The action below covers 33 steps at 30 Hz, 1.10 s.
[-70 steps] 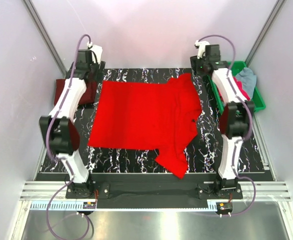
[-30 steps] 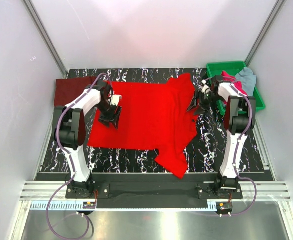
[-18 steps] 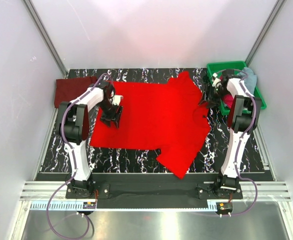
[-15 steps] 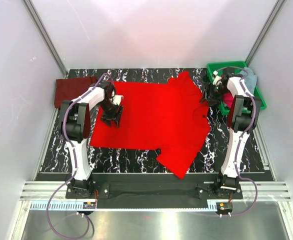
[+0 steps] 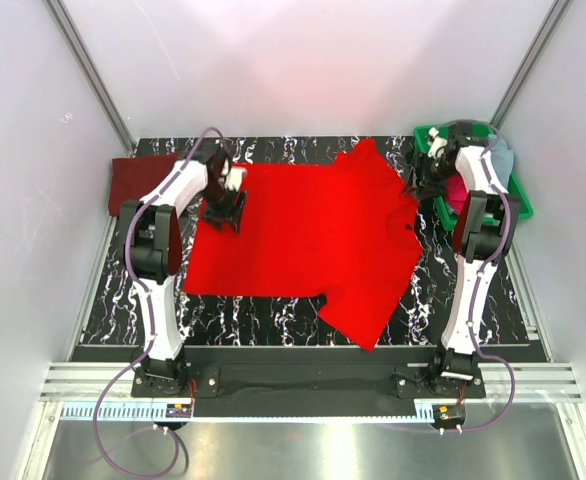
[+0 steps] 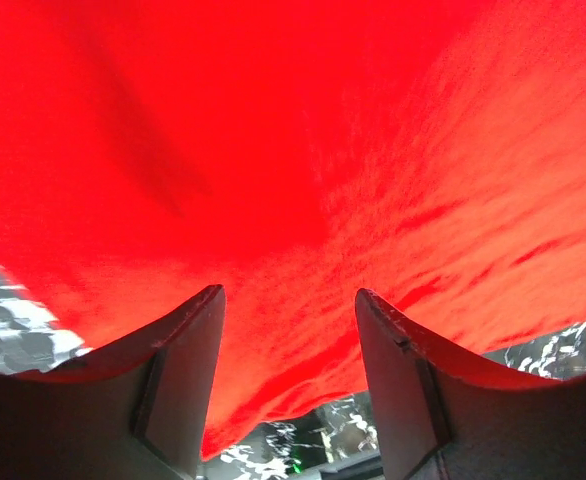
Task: Fold and stack the t-shirts
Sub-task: Flatten the tshirt out
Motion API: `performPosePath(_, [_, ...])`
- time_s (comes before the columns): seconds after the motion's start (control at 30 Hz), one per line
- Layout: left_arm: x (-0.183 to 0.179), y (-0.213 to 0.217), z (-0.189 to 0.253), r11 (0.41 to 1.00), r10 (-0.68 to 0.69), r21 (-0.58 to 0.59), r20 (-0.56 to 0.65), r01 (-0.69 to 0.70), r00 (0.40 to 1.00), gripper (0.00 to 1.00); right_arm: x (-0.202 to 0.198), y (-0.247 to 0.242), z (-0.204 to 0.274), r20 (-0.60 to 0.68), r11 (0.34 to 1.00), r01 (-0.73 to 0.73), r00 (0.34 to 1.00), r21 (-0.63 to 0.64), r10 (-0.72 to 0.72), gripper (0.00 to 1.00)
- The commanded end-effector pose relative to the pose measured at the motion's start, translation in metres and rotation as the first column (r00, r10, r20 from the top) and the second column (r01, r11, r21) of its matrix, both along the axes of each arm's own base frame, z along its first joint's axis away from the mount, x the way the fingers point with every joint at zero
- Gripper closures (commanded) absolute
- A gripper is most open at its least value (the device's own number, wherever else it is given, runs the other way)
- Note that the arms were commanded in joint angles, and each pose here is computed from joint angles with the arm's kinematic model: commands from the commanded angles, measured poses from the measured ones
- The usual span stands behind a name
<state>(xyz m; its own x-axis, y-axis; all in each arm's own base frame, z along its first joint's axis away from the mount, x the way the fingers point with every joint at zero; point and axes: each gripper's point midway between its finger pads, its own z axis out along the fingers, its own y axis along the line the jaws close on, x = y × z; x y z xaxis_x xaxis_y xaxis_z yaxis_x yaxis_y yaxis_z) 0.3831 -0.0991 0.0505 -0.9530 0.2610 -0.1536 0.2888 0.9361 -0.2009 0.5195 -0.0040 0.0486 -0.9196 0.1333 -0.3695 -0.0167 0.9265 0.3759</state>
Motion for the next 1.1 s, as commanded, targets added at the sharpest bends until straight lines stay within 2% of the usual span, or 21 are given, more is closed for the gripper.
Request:
performPosePath(0.0, [0.065, 0.011, 0.073, 1.0, 0.023, 0.008, 0.279, -0.027, 0.96, 0.38, 0.015, -0.002, 0.106, 0.22, 1.0, 0.002, 0.976, -0.016, 0.001, 0.38])
performPosePath(0.1, [0.107, 0.02, 0.085, 0.998, 0.051, 0.01, 0.361, -0.058, 0.931, 0.37, 0.033, 0.001, 0.145, 0.32, 1.0, 0.01, 0.947, 0.01, -0.013, 0.38])
performPosePath(0.13, [0.116, 0.022, 0.087, 0.998, 0.059, 0.012, 0.381, -0.069, 0.923, 0.37, 0.033, 0.003, 0.133, 0.294, 1.0, 0.009, 0.956, 0.022, -0.015, 0.38])
performPosePath(0.17, [0.127, 0.026, 0.09, 0.996, 0.072, 0.016, 0.408, -0.086, 0.91, 0.37, 0.045, 0.002, 0.149, 0.343, 1.0, 0.011, 0.939, 0.024, -0.018, 0.38])
performPosePath(0.2, [0.14, 0.03, 0.099, 0.994, 0.088, 0.013, 0.447, -0.105, 0.89, 0.37, 0.053, 0.003, 0.132, 0.317, 0.999, 0.021, 0.948, 0.048, -0.035, 0.38])
performPosePath(0.27, [0.158, 0.035, 0.096, 0.992, 0.109, 0.009, 0.484, -0.129, 0.868, 0.37, 0.068, 0.004, 0.136, 0.339, 0.996, 0.044, 0.938, 0.079, -0.068, 0.38])
performPosePath(0.3, [0.164, 0.042, 0.095, 0.988, 0.127, 0.01, 0.496, -0.152, 0.859, 0.37, 0.076, 0.004, 0.116, 0.314, 0.994, 0.054, 0.946, 0.095, -0.081, 0.38])
performPosePath(0.4, [0.182, 0.052, 0.085, 0.984, 0.151, 0.004, 0.521, -0.179, 0.84, 0.38, 0.093, 0.008, 0.098, 0.307, 0.984, 0.08, 0.943, 0.156, -0.126, 0.4])
performPosePath(0.7, [0.208, 0.047, 0.088, 0.99, 0.141, -0.072, 0.592, -0.122, 0.794, 0.41, 0.1, 0.052, 0.078, 0.31, 0.973, -0.037, 0.95, 0.228, -0.036, 0.41])
performPosePath(0.87, [0.227, 0.055, 0.08, 0.985, 0.157, -0.046, 0.619, -0.164, 0.769, 0.4, 0.105, 0.06, 0.065, 0.311, 0.975, -0.048, 0.95, 0.215, -0.022, 0.42])
performPosePath(1.0, [0.229, 0.06, 0.073, 0.983, 0.155, -0.024, 0.622, -0.18, 0.768, 0.4, 0.109, 0.063, 0.064, 0.322, 0.976, -0.052, 0.947, 0.209, -0.018, 0.41])
performPosePath(1.07, [0.236, 0.064, 0.084, 0.983, 0.152, -0.022, 0.666, -0.185, 0.731, 0.39, 0.11, 0.062, 0.063, 0.328, 0.978, -0.052, 0.944, 0.204, -0.019, 0.41])
